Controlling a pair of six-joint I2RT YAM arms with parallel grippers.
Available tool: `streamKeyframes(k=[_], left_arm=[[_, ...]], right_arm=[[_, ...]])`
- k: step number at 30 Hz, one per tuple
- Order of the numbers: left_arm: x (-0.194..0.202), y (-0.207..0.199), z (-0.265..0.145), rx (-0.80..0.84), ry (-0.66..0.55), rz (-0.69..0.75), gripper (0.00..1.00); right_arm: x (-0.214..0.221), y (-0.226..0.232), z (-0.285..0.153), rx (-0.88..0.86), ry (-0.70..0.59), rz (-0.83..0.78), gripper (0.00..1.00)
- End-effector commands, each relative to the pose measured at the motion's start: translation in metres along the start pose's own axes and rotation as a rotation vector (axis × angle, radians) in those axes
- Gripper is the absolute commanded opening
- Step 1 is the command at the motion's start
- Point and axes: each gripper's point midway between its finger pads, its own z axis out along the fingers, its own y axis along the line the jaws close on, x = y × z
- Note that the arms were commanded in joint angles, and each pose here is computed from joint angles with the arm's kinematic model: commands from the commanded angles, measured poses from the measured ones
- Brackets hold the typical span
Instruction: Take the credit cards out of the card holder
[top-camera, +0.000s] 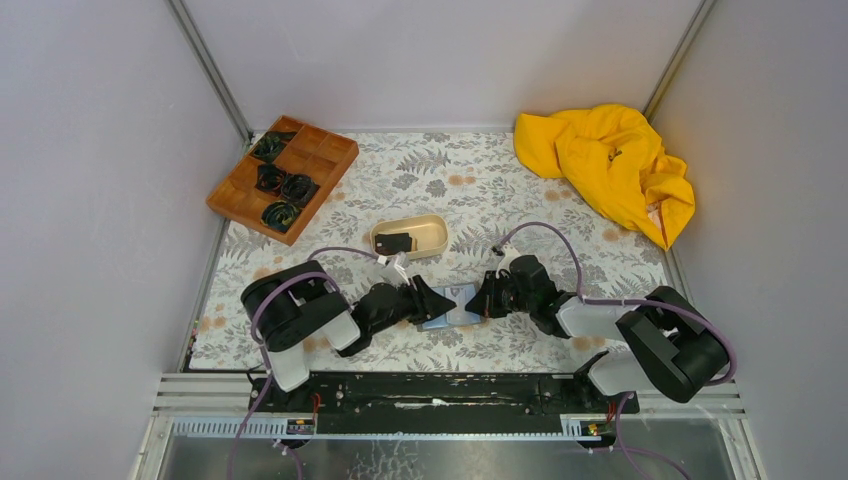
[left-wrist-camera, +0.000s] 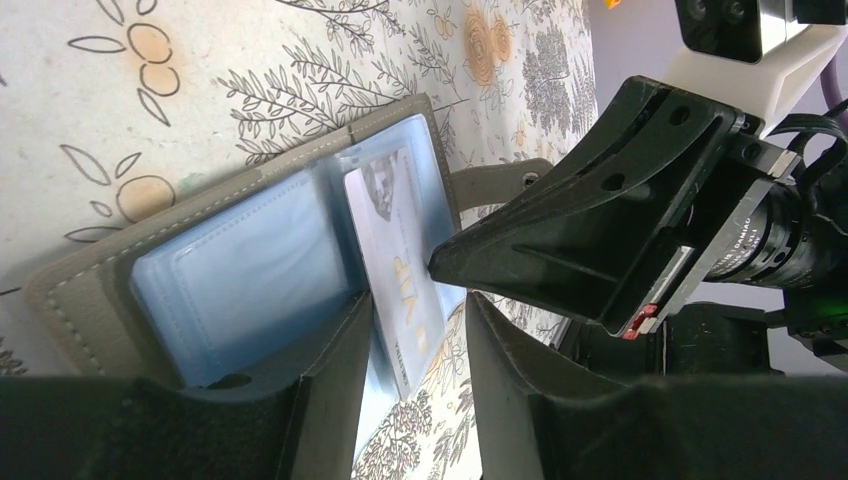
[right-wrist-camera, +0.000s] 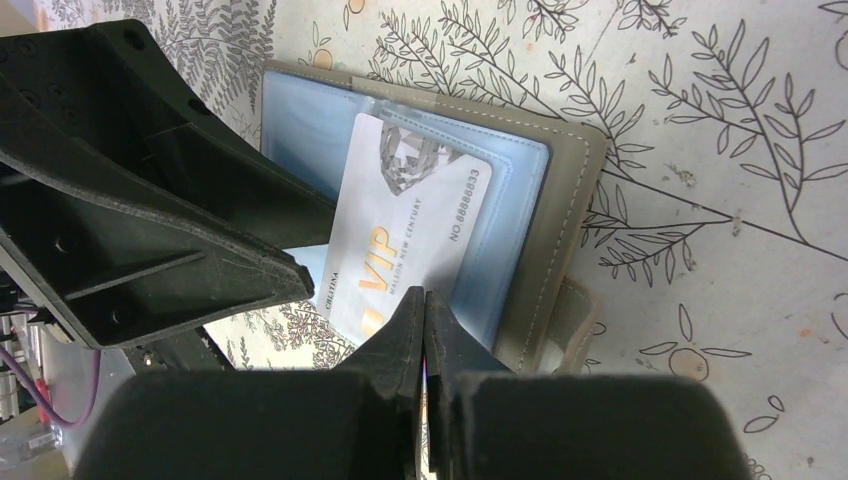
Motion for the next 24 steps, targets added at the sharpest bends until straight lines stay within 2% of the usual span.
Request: streamKeyframes(k=[1, 5, 10, 13, 16, 19, 24], left_arm=[[-0.002, -0.009, 0.008, 0.042, 0.004, 0.010, 0.46], [0.001, -0.008, 0.007, 0.056, 0.008, -0.010, 0.41], [0.004, -0.010, 0.003, 0.085, 0.010, -0.043, 0.26], [0.003, -0.015, -0.001, 0.118, 0.001, -0.069, 0.14], [0.004, -0.020, -0.002, 0.146, 0.011, -0.085, 0.09], [0.004, -0.025, -0.002, 0.169, 0.014, -0.094, 0.09], [0.005, -0.028, 0.001, 0.178, 0.025, -0.091, 0.20]], right_arm=[[0.015, -0.011, 0.000, 0.026, 0.044, 0.016, 0.00], [0.016, -0.012, 0.000, 0.026, 0.046, 0.018, 0.00], [0.018, -0.013, 0.001, 0.027, 0.051, 0.021, 0.00], [0.019, -0.014, 0.003, 0.027, 0.055, 0.027, 0.00], [0.021, -0.014, 0.004, 0.025, 0.058, 0.030, 0.00], [0.022, -0.016, 0.004, 0.028, 0.061, 0.031, 0.00], [0.022, -0.015, 0.004, 0.025, 0.061, 0.030, 0.00]])
